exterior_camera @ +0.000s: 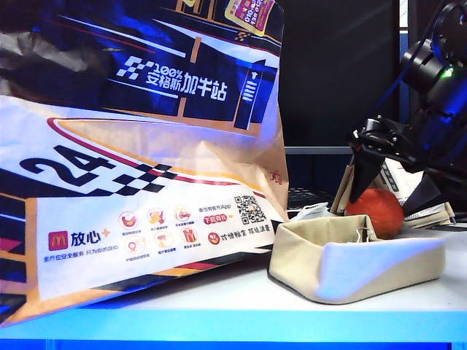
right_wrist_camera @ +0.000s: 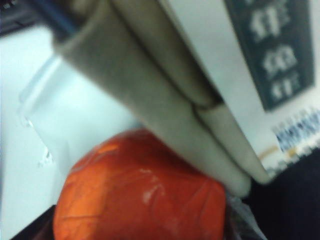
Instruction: Open the paper bag and put two oranges into the paper bag.
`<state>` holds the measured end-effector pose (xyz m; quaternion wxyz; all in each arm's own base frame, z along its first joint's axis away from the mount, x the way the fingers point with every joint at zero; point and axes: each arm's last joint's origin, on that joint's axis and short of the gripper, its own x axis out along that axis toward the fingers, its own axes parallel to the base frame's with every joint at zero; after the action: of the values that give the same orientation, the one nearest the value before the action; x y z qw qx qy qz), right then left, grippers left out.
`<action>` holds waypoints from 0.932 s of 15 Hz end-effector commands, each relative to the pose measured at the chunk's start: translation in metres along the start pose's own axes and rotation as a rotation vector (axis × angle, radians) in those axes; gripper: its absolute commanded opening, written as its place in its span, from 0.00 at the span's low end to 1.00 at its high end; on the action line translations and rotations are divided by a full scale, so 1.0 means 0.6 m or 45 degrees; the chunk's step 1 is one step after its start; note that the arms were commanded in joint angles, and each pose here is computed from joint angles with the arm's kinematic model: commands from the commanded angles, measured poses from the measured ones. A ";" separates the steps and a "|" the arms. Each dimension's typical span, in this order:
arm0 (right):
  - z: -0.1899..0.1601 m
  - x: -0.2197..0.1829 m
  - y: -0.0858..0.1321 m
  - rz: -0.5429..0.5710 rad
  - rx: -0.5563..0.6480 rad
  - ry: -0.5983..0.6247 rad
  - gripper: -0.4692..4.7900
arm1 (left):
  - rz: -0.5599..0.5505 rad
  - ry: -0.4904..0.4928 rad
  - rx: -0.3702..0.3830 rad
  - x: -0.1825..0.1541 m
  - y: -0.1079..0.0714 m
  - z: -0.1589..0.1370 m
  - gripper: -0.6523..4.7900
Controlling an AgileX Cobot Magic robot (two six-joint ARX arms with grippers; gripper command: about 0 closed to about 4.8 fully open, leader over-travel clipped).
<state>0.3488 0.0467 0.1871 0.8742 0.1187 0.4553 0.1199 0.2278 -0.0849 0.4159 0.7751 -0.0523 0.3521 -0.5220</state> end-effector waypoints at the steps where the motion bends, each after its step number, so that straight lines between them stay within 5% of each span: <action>1: -0.008 0.020 -0.007 -0.018 0.055 0.028 0.73 | -0.002 0.000 0.002 -0.001 -0.001 0.001 0.11; 4: -0.013 0.035 -0.011 -0.019 0.061 0.057 0.53 | -0.002 0.002 0.000 -0.001 -0.001 0.000 0.11; 6: -0.017 0.042 -0.011 0.007 0.065 0.080 0.12 | -0.003 0.006 -0.004 -0.001 -0.001 0.000 0.11; 12: -0.031 0.028 0.039 0.236 0.018 0.196 0.09 | -0.003 0.007 -0.005 -0.001 -0.001 0.000 0.11; 14: -0.018 -0.015 0.084 0.277 -0.082 0.078 0.09 | -0.003 0.006 -0.004 -0.001 -0.001 0.000 0.11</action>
<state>0.3313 0.0915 0.1878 0.8286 0.1407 0.4912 0.2288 0.2282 -0.0850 0.4146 0.7735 -0.0537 0.3585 -0.5199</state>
